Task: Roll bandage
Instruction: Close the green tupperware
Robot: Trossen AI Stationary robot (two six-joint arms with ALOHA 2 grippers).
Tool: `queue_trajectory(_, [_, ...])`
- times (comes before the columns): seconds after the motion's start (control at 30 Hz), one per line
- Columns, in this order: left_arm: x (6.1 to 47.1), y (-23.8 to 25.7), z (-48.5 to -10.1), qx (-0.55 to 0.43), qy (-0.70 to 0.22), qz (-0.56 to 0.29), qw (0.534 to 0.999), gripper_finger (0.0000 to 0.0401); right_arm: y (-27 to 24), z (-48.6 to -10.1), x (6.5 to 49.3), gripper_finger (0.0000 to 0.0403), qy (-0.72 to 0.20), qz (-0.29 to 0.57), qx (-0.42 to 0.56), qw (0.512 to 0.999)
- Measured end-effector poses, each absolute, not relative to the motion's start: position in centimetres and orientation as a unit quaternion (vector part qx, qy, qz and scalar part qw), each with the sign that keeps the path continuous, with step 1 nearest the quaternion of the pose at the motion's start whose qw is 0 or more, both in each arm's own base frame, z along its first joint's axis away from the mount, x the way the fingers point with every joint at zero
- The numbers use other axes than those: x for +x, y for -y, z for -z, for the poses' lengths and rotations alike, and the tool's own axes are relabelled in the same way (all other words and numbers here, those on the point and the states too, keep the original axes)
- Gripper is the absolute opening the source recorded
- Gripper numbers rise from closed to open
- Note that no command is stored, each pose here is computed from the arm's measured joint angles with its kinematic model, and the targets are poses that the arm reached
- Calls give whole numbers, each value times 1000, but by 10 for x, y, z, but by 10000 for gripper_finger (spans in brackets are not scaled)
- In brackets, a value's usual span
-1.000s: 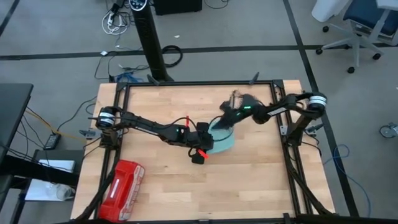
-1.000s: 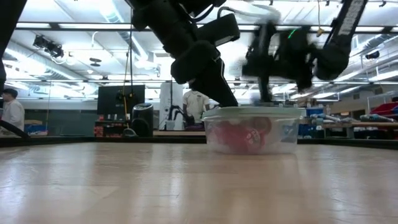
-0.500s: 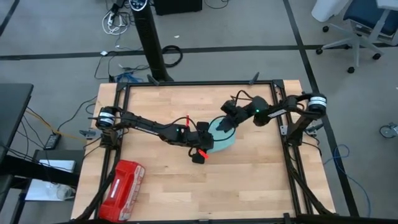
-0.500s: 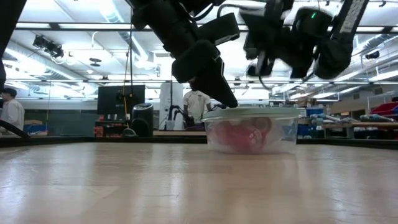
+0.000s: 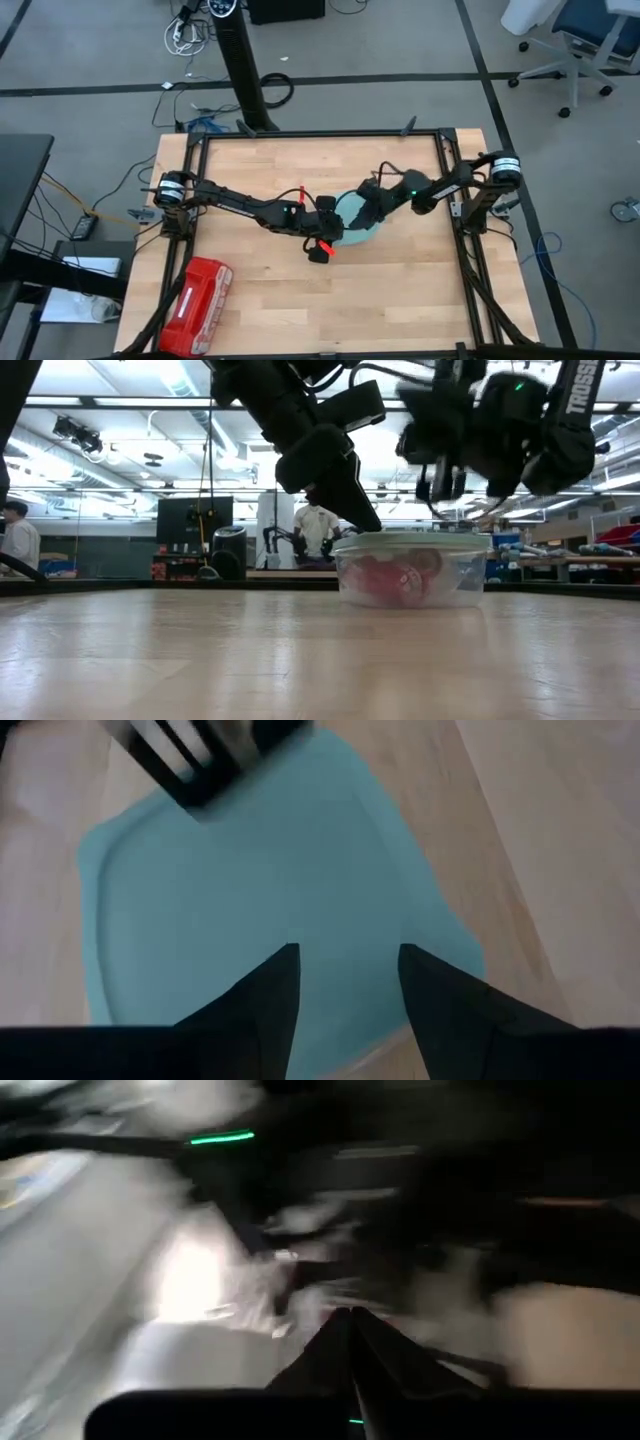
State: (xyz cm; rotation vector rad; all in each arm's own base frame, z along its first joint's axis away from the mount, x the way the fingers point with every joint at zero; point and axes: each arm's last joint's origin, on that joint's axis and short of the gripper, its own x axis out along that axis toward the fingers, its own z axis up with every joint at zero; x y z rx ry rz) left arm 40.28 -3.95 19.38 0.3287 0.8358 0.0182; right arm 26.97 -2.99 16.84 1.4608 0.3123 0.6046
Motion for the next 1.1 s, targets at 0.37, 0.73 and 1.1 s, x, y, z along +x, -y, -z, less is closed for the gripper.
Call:
queue_trajectory(0.37, [404, 40, -195, 162, -402, -13, 901, 177, 33, -137, 271, 5, -249, -154, 654, 698])
queue_trajectory(0.73, [403, 39, -195, 164, -411, -15, 896, 177, 26, -187, 262, 7, -127, -304, 657, 678])
queue_trajectory(1.1, [404, 38, -197, 164, -410, -16, 897, 177, 31, -139, 267, 10, -210, -192, 614, 736])
